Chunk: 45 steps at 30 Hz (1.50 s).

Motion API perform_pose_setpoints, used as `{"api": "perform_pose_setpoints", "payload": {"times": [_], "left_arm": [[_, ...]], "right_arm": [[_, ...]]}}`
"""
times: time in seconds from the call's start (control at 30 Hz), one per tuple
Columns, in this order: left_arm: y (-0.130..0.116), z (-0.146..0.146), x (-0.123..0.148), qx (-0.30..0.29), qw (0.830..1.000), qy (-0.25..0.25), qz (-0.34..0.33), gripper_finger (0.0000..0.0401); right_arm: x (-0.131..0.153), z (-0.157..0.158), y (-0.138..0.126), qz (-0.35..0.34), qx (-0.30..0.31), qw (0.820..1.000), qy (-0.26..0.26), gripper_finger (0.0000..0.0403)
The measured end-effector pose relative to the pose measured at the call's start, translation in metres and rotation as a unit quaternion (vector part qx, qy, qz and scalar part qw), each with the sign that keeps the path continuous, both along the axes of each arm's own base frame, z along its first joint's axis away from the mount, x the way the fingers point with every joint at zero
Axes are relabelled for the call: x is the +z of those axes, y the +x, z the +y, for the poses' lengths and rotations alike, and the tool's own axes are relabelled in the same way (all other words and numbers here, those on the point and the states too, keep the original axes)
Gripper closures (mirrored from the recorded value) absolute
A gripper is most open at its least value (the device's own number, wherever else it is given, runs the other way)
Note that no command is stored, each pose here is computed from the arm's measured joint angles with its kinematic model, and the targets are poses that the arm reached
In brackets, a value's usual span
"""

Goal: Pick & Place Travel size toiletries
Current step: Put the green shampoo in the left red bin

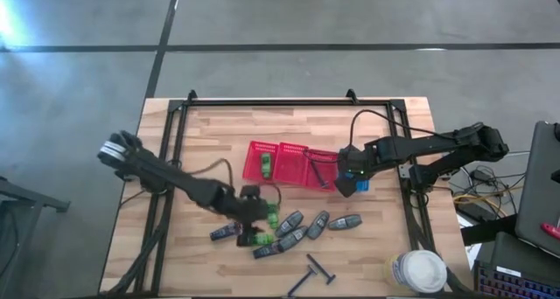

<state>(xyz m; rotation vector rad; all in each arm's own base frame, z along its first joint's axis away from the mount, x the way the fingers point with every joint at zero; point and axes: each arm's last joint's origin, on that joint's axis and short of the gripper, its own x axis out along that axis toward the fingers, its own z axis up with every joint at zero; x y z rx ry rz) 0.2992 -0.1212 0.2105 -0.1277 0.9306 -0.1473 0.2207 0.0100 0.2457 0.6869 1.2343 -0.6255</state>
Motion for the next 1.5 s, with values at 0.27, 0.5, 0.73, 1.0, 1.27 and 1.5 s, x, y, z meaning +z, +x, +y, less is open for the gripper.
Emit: {"api": "perform_pose_setpoints", "payload": {"times": [0.27, 0.5, 0.73, 1.0, 1.27, 1.5], "left_arm": [[0.002, -0.032, -0.026, 0.012, 0.995, 0.011, 0.094, 0.0151], [0.002, -0.046, -0.026, 0.009, 0.996, 0.022, 0.084, 0.0114], [0.005, -0.048, -0.046, 0.01, 0.993, 0.038, 0.114, 0.0092], [0.007, -0.047, -0.055, 0.011, 0.991, 0.053, 0.123, 0.0108], [0.007, -0.047, -0.055, 0.006, 0.991, 0.063, 0.119, 0.0165], [0.008, -0.045, -0.055, 0.009, 0.991, 0.062, 0.119, 0.0221]], "right_arm": [[-0.004, 0.0, -0.002, 0.008, 0.016, 1.0, -0.004, 0.0071], [-0.005, 0.002, -0.002, 0.011, 0.019, 1.0, -0.004, 0.0073], [-0.007, 0.002, -0.003, 0.013, 0.02, 1.0, -0.004, 0.0053], [-0.007, 0.002, -0.003, 0.014, 0.019, 1.0, -0.004, 0.0058], [-0.011, 0.002, -0.005, 0.02, 0.019, 1.0, -0.008, 0.0082], [-0.012, 0.002, -0.005, 0.023, 0.025, 0.999, -0.009, 0.0098]]}}
